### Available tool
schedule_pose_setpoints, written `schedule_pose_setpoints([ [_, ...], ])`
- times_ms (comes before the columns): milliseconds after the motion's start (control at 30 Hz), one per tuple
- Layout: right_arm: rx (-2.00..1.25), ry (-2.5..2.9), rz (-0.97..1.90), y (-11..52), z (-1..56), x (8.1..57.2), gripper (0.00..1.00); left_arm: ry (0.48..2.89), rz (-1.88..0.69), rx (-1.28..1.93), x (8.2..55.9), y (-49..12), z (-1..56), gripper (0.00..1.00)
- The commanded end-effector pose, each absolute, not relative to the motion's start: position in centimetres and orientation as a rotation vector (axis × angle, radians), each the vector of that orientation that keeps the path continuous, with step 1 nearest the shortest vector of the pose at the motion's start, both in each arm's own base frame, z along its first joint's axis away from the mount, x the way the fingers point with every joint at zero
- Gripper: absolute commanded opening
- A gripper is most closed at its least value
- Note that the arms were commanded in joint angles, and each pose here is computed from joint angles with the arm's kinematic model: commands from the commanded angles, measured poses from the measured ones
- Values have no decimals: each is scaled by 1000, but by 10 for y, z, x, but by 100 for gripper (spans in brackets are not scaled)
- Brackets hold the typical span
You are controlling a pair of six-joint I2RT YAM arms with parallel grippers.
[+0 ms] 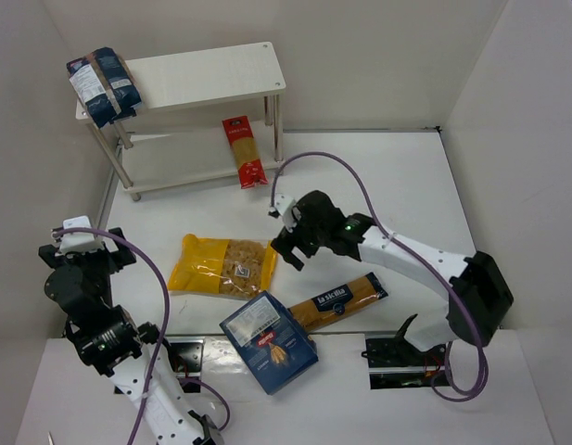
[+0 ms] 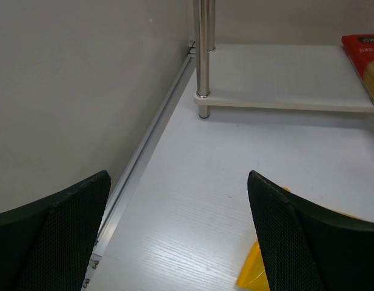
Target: Place and organize the pasta boxes and bags onto the shelf
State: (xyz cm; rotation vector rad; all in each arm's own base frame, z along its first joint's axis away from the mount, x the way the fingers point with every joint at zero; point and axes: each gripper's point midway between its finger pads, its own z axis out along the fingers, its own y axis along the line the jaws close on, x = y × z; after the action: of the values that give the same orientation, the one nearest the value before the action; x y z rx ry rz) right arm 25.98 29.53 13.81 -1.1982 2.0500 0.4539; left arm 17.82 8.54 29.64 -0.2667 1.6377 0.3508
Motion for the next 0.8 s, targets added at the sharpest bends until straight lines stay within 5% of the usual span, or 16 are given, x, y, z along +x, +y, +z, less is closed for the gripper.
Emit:
schedule_pose_setpoints([
  [0,-1053,2121,262,237,137,262,100,1582,349,-235,177,79,309,99],
  [267,-524,2113,25,104,185,308,100,1574,353,-232,175,78,310,99],
  [467,-261,2205,-88,33,170,317,100,1596,358,-256,179,85,308,99],
  [767,-126,2245,-84,-17,166,318,100,1596,358,-256,179,85,308,99],
])
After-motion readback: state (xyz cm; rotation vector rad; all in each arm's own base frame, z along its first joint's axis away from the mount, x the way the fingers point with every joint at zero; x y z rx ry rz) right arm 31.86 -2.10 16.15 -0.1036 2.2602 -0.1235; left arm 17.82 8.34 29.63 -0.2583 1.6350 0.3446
